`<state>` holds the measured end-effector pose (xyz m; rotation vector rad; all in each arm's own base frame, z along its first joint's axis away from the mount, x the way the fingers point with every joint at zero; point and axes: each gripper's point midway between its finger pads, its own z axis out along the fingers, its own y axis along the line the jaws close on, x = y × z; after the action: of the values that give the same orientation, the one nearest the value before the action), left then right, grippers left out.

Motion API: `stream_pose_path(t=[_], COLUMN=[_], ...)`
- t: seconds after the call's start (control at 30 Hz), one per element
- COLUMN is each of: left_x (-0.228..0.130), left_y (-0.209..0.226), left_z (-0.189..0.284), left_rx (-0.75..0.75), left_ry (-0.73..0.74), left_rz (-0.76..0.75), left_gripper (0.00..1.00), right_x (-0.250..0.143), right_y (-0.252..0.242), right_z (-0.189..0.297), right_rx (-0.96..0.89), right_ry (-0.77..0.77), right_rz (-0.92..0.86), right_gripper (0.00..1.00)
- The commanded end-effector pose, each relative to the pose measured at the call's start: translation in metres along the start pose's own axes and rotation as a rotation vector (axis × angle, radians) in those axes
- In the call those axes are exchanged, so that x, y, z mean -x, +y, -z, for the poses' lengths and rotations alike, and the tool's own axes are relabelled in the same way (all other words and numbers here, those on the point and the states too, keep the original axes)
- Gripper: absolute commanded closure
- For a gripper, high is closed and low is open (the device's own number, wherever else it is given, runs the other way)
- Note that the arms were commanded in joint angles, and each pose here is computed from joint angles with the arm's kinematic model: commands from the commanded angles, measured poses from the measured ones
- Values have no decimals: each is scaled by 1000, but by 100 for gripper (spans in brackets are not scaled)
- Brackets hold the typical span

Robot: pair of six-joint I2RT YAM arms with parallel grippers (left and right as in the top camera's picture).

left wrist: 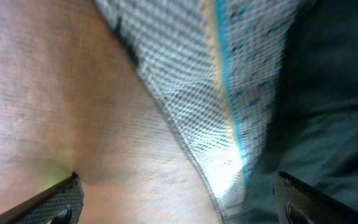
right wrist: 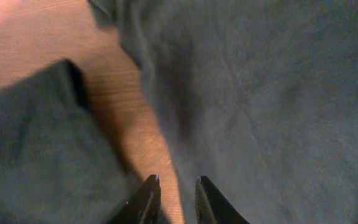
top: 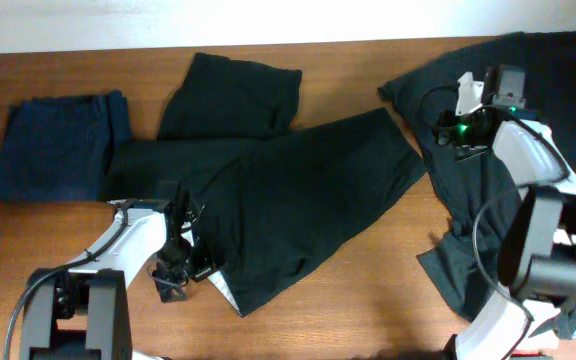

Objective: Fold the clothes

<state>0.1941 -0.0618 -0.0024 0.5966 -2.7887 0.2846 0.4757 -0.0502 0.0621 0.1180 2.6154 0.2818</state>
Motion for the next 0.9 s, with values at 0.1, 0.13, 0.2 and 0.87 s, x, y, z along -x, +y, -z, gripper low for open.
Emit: stream_pose_path(t=[0.1,0.13,0.2,0.87], left_x=[30,30,30,24], left_y=[-17,-17,-17,-32], left_z=[-3,-3,-3,-2], left_rx=[-76,-76,-76,-161], left_ry=[-105,-105,-105,-67], left_rz=[-3,-3,-3,-18], left_gripper=[3,3,2,1], right_x=[-27,-32,-43,-66], right_y=[-5,-14,-51,19], right_z=[-63,-72,-80,8], right_rx=[58,25,-150,119], right_ry=[70,87,120,514], right_rz=[60,62,32,-93], right_gripper=[73,72,72,49])
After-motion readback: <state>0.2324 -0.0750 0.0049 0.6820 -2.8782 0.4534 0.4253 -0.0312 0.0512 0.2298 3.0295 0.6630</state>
